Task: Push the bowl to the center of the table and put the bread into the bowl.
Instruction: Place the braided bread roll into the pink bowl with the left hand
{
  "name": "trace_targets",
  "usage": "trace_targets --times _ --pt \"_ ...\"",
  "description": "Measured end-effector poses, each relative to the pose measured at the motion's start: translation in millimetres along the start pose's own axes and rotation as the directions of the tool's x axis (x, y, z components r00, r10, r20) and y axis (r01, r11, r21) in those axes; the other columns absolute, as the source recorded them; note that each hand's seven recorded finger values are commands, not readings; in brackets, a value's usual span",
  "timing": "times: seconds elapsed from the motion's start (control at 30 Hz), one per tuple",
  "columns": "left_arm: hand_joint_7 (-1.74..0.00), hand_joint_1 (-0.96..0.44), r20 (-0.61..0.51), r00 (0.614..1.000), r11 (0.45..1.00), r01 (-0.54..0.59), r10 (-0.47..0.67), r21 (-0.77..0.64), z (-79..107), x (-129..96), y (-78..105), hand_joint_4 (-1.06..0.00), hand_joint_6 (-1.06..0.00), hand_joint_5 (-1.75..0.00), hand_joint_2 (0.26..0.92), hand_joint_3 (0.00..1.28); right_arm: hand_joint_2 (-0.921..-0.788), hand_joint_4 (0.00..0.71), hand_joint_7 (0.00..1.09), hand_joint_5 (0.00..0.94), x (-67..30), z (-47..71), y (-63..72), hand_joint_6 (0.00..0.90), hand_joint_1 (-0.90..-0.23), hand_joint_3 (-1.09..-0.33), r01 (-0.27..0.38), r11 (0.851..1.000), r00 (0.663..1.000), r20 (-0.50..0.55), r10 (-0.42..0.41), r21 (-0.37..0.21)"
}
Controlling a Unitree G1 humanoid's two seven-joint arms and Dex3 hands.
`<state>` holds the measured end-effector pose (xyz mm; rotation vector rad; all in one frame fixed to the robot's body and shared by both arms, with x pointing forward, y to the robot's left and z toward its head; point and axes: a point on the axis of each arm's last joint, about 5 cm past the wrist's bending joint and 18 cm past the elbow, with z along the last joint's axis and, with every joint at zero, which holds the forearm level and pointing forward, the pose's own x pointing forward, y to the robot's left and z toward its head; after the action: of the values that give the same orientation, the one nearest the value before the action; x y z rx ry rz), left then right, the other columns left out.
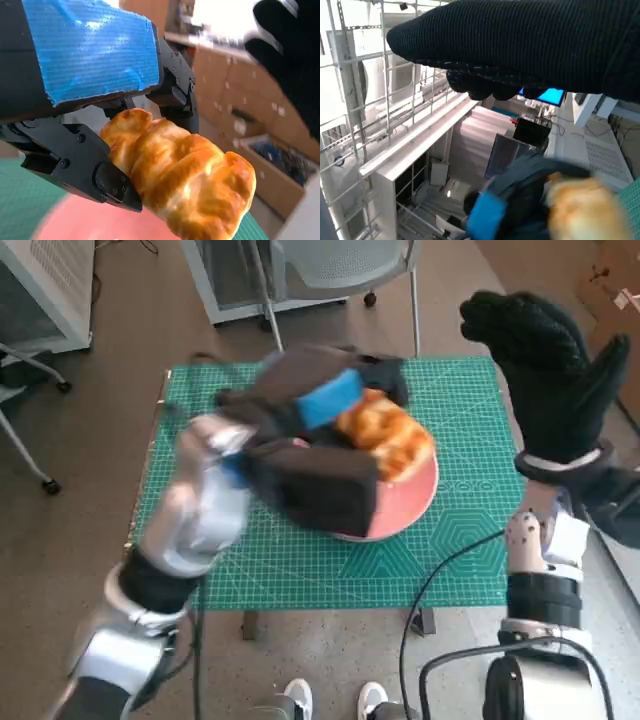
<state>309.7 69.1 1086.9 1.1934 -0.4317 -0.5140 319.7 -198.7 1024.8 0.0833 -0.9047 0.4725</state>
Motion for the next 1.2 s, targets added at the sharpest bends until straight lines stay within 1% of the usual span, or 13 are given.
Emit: trace_targets --times 0.13,0.33,0.4,0.47,0.5,0.53,0.57,0.6,0.63,0.7,0.8,0.87,1.2 --pt "-1.04 0.00 -0.007 0.999 0.999 0.052 -0.052 -0.013 -2.6 14 -12.0 -0.70 -0.66 -1.25 0.915 0.06 -0.921 0.299 0.00 0.000 -2.1 1.5 -0.1 0.389 -0.676 -0.696 0.008 1.000 1.000 0.004 -0.008 -0.007" --pt "-1.00 0.00 -0.025 0.993 0.993 0.118 -0.119 -0.026 -13.5 24 -29.4 -0.68 -0.68 -1.28 0.913 0.07 -0.921 0.296 0.00 0.000 -6.2 4.8 -1.1 0.384 -0.678 -0.699 0.021 0.999 1.000 0.006 -0.020 -0.027" --pt "-1.00 0.00 -0.039 0.989 0.989 0.141 -0.143 -0.033 -17.8 25 -34.2 -0.68 -0.66 -1.31 0.917 0.07 -0.921 0.294 0.00 0.000 -7.3 5.8 -1.7 0.382 -0.675 -0.701 0.025 0.999 1.000 0.005 -0.025 -0.034" --pt "-1.09 0.00 -0.055 0.985 0.986 0.163 -0.165 -0.041 -21.8 26 -38.1 -0.65 -0.59 -1.32 0.919 0.11 -0.921 0.291 0.00 0.000 -7.9 6.9 -2.4 0.379 -0.673 -0.702 0.030 0.999 1.000 0.006 -0.030 -0.040" --pt "-1.15 -0.07 -0.062 0.982 0.984 0.173 -0.176 -0.045 -23.4 26 -39.5 -0.54 -0.57 -1.17 0.919 0.13 -0.921 0.290 0.00 0.000 -8.0 7.5 -2.8 0.377 -0.672 -0.702 0.031 0.999 0.999 0.006 -0.031 -0.043" --pt "-1.24 -0.17 -0.073 0.978 0.981 0.190 -0.193 -0.049 -25.2 26 -40.6 -0.43 -0.55 -0.85 0.920 0.16 -0.921 0.288 0.00 0.000 -8.2 8.3 -3.2 0.374 -0.671 -0.703 0.034 0.998 0.999 0.007 -0.034 -0.048" --pt "-1.00 -0.17 -0.082 0.975 0.978 0.202 -0.206 -0.052 -26.4 27 -41.1 -0.30 -0.38 -0.56 0.868 0.14 -0.921 0.286 0.00 0.000 -8.1 8.7 -3.5 0.371 -0.670 -0.704 0.035 0.998 0.999 0.006 -0.035 -0.052" --pt "-0.88 -0.17 -0.095 0.970 0.974 0.218 -0.222 -0.057 -27.6 27 -41.4 -0.26 -0.34 -0.45 0.853 0.13 -0.921 0.286 0.00 0.000 -8.0 9.2 -3.8 0.370 -0.669 -0.704 0.038 0.998 0.999 0.006 -0.038 -0.056" --pt "-0.67 -0.18 -0.107 0.967 0.972 0.227 -0.233 -0.063 -28.3 27 -41.5 -0.19 -0.28 -0.29 0.834 0.10 -0.921 0.285 0.00 0.000 -8.0 9.6 -4.0 0.369 -0.668 -0.705 0.040 0.997 0.999 0.005 -0.040 -0.060" --pt "-0.41 -0.22 -0.128 0.960 0.968 0.242 -0.250 -0.074 -29.2 26 -41.2 -0.09 -0.20 -0.12 0.814 0.05 -0.921 0.282 0.00 0.000 -7.9 9.9 -3.9 0.366 -0.668 -0.705 0.043 0.997 0.999 0.005 -0.043 -0.065" --pt "-0.27 -0.28 -0.161 0.952 0.964 0.250 -0.262 -0.086 -29.6 26 -40.3 -0.04 -0.17 -0.04 0.804 0.03 -0.921 0.277 0.00 0.000 -7.5 10.2 -3.5 0.362 -0.669 -0.706 0.050 0.996 0.999 0.006 -0.050 -0.069" --pt "-0.24 -0.30 -0.174 0.950 0.965 0.247 -0.258 -0.085 -29.1 26 -39.5 -0.03 -0.16 -0.02 0.803 0.02 -0.921 0.276 0.00 0.000 -7.4 10.2 -3.3 0.361 -0.669 -0.707 0.055 0.996 0.999 0.007 -0.054 -0.072" --pt "-0.18 -0.39 -0.176 0.961 0.977 0.211 -0.215 -0.040 -25.9 25 -36.0 0.00 -0.15 0.00 0.810 0.01 -0.921 0.274 0.00 0.000 -6.5 9.3 -1.5 0.359 -0.671 -0.709 0.053 0.996 0.999 0.003 -0.053 -0.071"
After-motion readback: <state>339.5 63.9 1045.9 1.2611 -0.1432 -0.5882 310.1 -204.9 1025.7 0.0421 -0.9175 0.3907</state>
